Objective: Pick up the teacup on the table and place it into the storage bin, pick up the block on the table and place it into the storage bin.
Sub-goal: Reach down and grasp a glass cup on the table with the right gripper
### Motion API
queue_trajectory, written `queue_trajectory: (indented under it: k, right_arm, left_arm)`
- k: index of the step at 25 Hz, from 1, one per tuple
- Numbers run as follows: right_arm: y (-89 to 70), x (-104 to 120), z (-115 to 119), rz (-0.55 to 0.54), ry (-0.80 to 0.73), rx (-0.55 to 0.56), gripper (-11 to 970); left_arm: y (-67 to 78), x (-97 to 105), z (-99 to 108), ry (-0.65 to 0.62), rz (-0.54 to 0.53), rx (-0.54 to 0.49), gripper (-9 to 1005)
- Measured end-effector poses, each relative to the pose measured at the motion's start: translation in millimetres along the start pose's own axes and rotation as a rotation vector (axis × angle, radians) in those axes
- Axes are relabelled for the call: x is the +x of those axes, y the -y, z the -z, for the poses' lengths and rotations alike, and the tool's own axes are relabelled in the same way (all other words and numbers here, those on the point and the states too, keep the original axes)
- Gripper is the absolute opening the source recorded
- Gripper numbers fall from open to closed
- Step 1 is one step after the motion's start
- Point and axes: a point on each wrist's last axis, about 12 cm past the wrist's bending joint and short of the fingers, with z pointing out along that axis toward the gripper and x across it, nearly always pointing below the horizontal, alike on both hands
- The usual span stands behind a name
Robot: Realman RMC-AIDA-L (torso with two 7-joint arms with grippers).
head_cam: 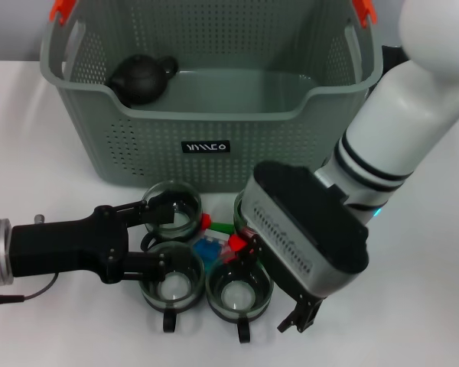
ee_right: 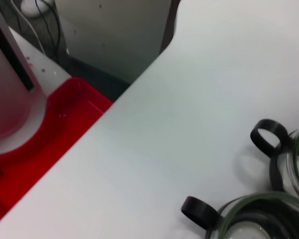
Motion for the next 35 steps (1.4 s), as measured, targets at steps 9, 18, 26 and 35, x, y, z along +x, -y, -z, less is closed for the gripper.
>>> queue_trajectory:
  k: [9,18,26,35]
  right_arm:
    - [0.3,-4.7,-11.3,0.036,-0.045,0.007,940]
    - [0.1,-7.8,-16.9,0.069,-0.068,0.020,941]
    - [-0.1,-11.0,-19.8,0.096,-0.082,0.023,940]
    - [-0.2,-12.9,-19.9,0.086,-0.085,0.024,812]
  left_arm:
    - [0.2,0.5,-0.3,0.002,0.002,-0.001,932]
    - [-0.1,0.2,-0.4,0.004,0.001,-0.003,933]
    - [-0.5,0.2,-0.4,0.003,0.001,-0.007,933]
    - [-1.0,0.6,-0.2,0.002,0.002,-0.012,932]
